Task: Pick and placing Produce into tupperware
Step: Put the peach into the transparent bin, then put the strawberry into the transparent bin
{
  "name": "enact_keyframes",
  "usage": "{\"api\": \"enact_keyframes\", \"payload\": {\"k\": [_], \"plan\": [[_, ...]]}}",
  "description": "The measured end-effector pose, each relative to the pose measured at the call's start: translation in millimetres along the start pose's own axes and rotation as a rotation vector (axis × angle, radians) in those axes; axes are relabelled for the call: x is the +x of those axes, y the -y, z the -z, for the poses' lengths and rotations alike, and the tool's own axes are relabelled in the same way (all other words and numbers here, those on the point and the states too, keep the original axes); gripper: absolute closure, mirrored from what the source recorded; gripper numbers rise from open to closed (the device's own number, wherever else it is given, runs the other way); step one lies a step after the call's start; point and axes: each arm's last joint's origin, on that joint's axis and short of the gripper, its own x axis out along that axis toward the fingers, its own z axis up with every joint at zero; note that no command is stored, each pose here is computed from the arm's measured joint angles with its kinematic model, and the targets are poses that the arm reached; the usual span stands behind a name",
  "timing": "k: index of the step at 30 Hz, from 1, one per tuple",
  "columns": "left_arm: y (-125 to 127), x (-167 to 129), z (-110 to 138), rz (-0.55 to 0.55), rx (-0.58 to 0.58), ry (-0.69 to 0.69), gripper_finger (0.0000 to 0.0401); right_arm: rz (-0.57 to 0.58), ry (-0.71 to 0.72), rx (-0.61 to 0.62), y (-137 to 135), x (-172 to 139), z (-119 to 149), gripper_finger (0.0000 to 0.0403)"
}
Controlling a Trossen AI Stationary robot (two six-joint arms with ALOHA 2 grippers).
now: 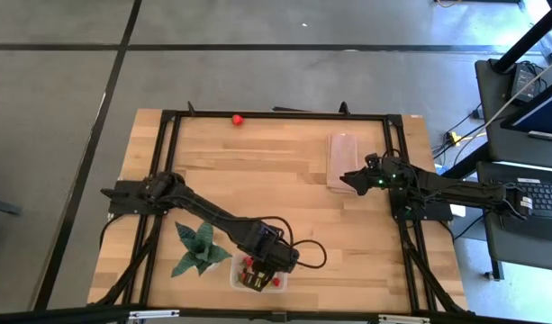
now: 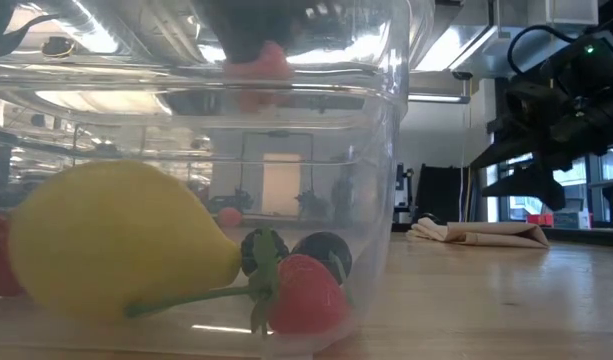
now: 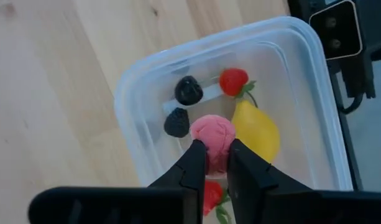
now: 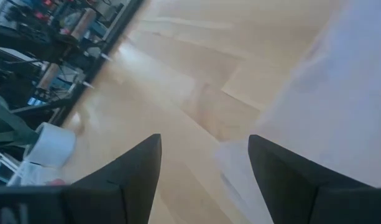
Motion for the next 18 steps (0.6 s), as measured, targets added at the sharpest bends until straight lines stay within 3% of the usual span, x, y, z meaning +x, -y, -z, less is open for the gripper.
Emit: {"api": "enact_keyframes", "payload": {"k": [4,18], "plan": [[-3,0,0,0.000,-0.007,-0.001,0.0347,0.023,-0.022,-0.002,2,0,2,0.0160],[-18,-6,1,0.020,-0.040,-0.015,0.0237,0.023,-0.021,-0.003,2,0,2,0.0159]]}}
